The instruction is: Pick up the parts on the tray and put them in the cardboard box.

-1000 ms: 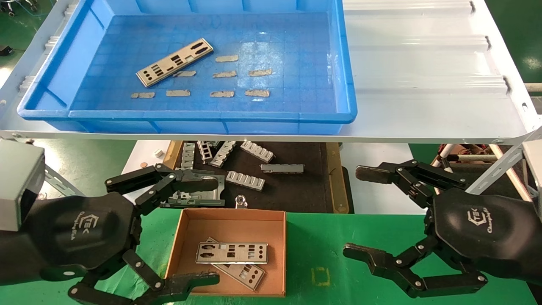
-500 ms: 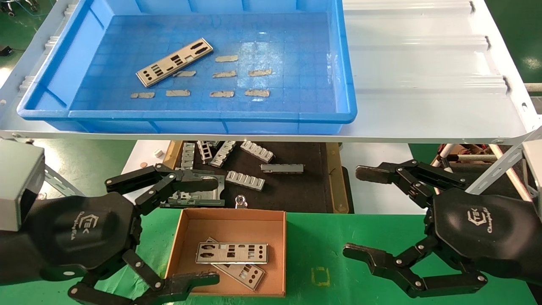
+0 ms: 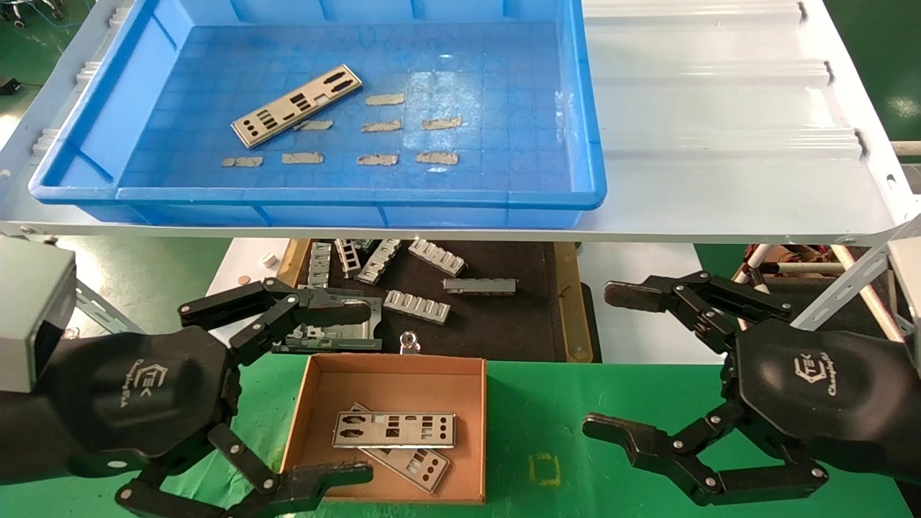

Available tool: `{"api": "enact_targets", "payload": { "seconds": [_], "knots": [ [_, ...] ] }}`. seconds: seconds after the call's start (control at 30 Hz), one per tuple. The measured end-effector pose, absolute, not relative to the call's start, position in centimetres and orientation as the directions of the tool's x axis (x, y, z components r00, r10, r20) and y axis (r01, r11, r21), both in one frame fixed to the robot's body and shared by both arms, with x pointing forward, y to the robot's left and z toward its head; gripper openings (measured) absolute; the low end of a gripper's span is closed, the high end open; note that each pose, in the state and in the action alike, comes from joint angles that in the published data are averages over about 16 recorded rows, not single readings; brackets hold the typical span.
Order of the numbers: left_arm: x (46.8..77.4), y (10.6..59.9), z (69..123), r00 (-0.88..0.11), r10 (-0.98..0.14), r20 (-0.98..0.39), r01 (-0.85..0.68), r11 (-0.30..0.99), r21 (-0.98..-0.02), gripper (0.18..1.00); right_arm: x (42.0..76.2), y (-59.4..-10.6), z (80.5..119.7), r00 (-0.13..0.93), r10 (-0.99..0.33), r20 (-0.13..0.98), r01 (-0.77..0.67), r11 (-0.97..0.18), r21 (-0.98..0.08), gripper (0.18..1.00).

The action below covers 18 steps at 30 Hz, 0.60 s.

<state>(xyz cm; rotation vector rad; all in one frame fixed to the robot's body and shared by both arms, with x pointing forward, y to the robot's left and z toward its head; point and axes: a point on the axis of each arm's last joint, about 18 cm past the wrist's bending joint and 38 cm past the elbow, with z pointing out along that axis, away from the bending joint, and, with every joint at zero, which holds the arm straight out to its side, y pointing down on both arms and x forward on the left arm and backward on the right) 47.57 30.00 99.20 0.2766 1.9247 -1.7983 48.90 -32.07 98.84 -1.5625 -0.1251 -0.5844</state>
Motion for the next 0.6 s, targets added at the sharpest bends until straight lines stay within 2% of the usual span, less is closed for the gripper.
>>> {"api": "enact_targets", "payload": {
  "seconds": [0.6],
  "knots": [
    [47.57, 30.0, 99.2, -0.86, -0.179, -0.477, 0.464, 0.112, -0.879, 1.001, 48.9, -32.07, 98.84, 0.859, -0.271, 0.434, 0.424, -0.096, -0.9, 1.001]
  ]
}}
